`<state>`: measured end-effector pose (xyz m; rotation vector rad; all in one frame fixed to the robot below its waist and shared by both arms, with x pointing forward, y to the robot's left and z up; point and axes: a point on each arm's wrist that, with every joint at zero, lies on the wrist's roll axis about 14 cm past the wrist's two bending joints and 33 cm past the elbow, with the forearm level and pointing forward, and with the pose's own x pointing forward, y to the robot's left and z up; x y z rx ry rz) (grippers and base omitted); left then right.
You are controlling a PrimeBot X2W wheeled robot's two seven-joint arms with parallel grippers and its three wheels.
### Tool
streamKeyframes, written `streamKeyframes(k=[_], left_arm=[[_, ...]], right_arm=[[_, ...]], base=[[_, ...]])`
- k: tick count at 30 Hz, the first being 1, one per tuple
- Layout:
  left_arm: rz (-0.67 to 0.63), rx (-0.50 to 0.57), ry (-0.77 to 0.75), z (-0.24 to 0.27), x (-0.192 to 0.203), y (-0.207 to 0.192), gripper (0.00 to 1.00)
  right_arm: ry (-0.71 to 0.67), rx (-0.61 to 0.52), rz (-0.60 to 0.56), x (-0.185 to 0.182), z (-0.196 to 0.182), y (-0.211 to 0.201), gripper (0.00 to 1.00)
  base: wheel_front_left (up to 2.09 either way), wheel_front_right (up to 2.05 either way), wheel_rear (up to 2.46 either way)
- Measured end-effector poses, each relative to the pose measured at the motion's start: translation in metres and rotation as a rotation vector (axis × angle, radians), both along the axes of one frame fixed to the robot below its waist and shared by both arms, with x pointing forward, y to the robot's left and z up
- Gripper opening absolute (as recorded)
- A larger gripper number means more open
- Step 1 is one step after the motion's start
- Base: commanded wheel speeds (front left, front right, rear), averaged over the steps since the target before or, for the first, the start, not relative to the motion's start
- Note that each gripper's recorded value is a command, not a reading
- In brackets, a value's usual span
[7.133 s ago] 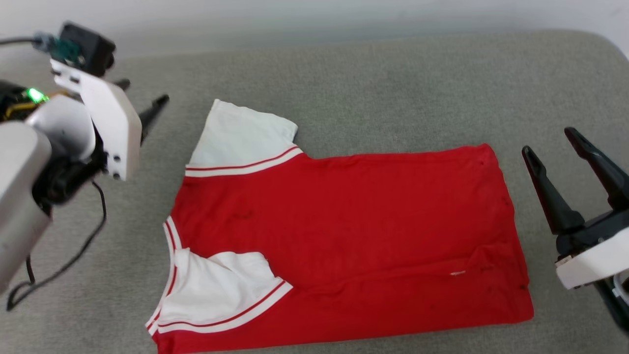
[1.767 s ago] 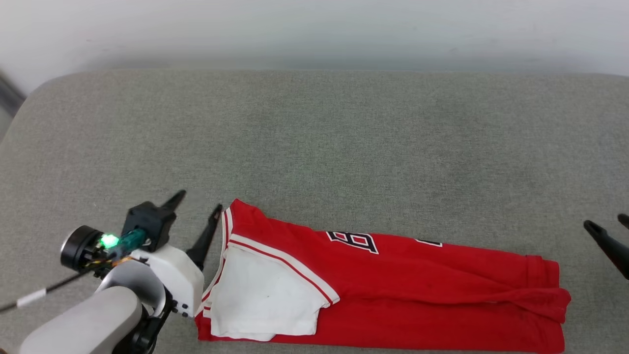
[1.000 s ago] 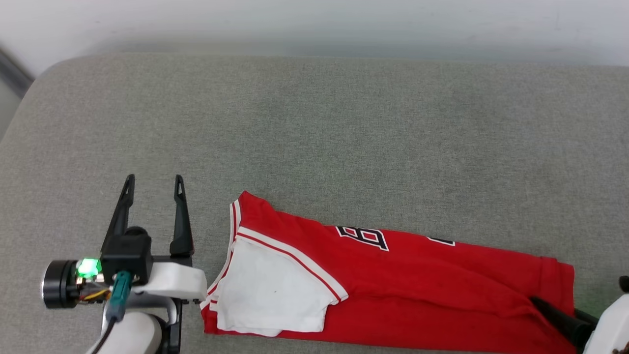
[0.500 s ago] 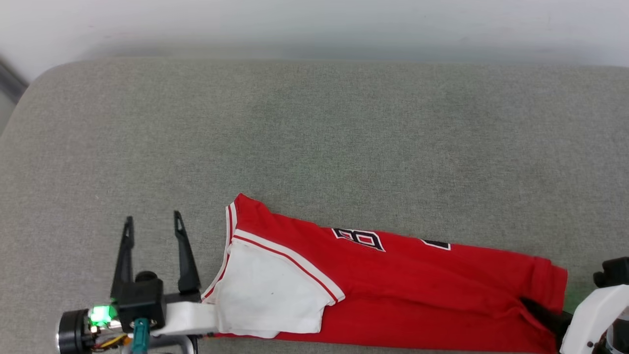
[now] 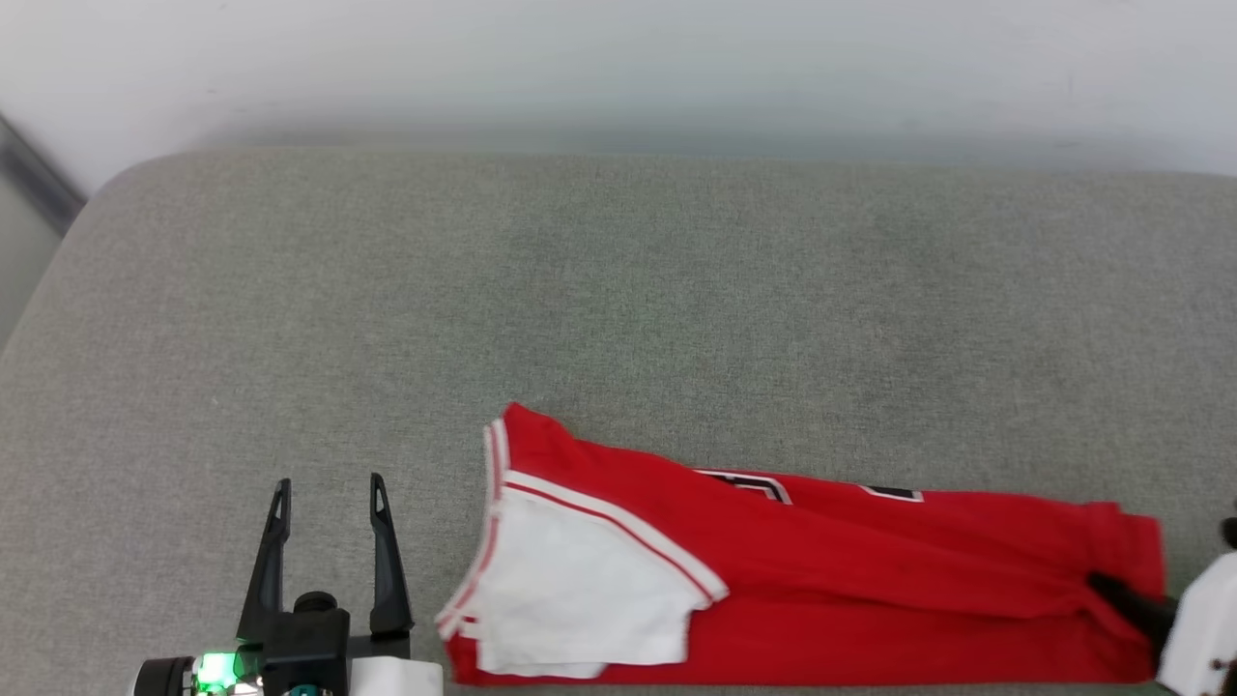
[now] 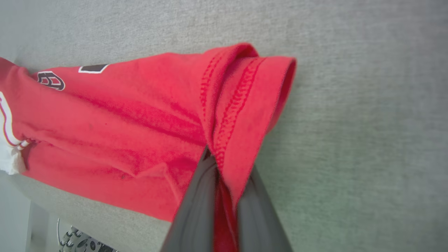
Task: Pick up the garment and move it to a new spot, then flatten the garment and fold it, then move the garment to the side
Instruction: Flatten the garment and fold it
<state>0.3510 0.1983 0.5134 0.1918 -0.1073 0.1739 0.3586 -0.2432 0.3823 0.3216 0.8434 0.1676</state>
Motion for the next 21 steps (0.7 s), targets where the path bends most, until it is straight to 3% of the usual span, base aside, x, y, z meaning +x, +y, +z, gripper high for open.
streamKeyframes(k=[9, 13, 15, 21], left_arm=[[-0.017, -0.004, -0.004, 0.002, -0.006, -0.002, 1.00], [-0.029, 0.001, 0.000, 0.001, -0.008, -0.003, 1.00], [-0.033, 0.004, 0.004, 0.000, -0.010, -0.004, 1.00], [-0.037, -0.001, 0.014, -0.003, -0.012, -0.004, 1.00]], right_arm=[[0.074, -0.170, -0.071, -0.015, 0.008, -0.076, 0.00], [0.071, -0.113, -0.015, -0.012, 0.016, -0.052, 0.00], [0.064, -0.021, 0.029, -0.011, 0.025, -0.025, 0.00], [-0.001, 0.044, 0.252, -0.013, 0.054, 0.040, 0.00]], base=[[0.00, 0.00, 0.00], [0.00, 0.00, 0.00], [0.00, 0.00, 0.00], [0.00, 0.00, 0.00]])
